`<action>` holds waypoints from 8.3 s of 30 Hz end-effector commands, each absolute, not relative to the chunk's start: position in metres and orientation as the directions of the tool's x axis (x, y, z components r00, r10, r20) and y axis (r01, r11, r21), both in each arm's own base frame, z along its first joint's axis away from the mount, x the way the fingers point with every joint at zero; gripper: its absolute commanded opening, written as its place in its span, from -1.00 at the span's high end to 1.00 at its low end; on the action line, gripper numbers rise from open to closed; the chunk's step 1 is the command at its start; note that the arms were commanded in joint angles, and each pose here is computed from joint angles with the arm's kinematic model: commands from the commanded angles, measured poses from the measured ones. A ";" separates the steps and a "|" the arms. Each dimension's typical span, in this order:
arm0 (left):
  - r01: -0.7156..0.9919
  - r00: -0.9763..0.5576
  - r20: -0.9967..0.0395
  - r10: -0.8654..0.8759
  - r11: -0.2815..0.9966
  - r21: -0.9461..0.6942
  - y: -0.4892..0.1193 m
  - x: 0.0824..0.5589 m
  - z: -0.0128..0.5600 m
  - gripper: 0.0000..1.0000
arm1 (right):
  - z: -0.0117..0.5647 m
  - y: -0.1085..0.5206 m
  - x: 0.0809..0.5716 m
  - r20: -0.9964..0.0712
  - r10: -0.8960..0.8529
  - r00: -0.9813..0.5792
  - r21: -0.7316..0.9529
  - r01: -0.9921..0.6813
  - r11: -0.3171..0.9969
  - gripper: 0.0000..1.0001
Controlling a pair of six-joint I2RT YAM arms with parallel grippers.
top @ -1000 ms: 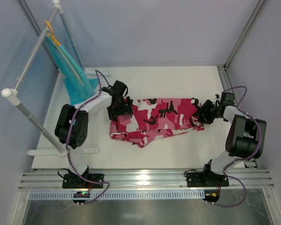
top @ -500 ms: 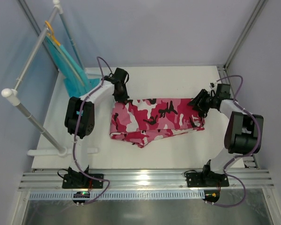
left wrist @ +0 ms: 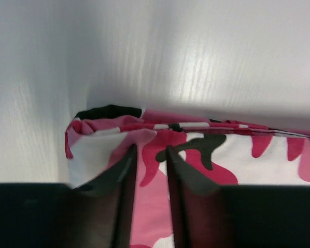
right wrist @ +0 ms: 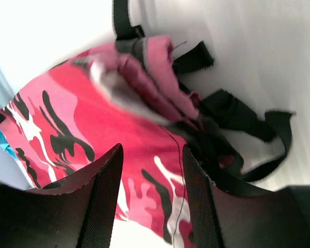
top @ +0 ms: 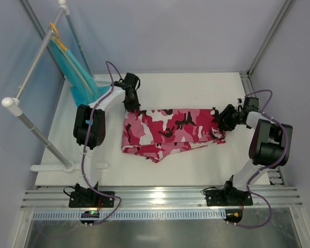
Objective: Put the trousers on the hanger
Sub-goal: Grab a hanger with the left arm
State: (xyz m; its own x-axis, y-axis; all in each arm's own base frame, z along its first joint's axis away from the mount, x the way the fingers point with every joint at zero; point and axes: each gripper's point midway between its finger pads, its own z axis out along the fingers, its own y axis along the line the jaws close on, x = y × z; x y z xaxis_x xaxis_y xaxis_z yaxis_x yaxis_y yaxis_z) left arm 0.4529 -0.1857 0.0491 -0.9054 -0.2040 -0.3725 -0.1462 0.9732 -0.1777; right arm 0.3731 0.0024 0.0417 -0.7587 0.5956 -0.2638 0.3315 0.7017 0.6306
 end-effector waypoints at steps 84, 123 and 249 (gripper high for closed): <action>-0.302 -0.140 -0.816 -0.561 0.809 -0.505 0.006 0.425 0.396 -0.18 | 0.220 0.133 0.310 -0.638 0.203 -0.743 0.537 -0.240 0.808 -0.60; -0.361 -0.171 -0.844 -0.508 0.830 -0.426 0.031 0.392 0.382 -0.05 | 0.224 0.135 0.307 -0.641 0.210 -0.738 0.549 -0.250 0.798 -0.61; -0.306 -0.304 -0.900 -0.311 0.927 -0.216 0.030 0.277 0.401 0.99 | 0.232 0.139 0.279 -0.681 0.179 -0.710 0.544 -0.326 0.773 -0.61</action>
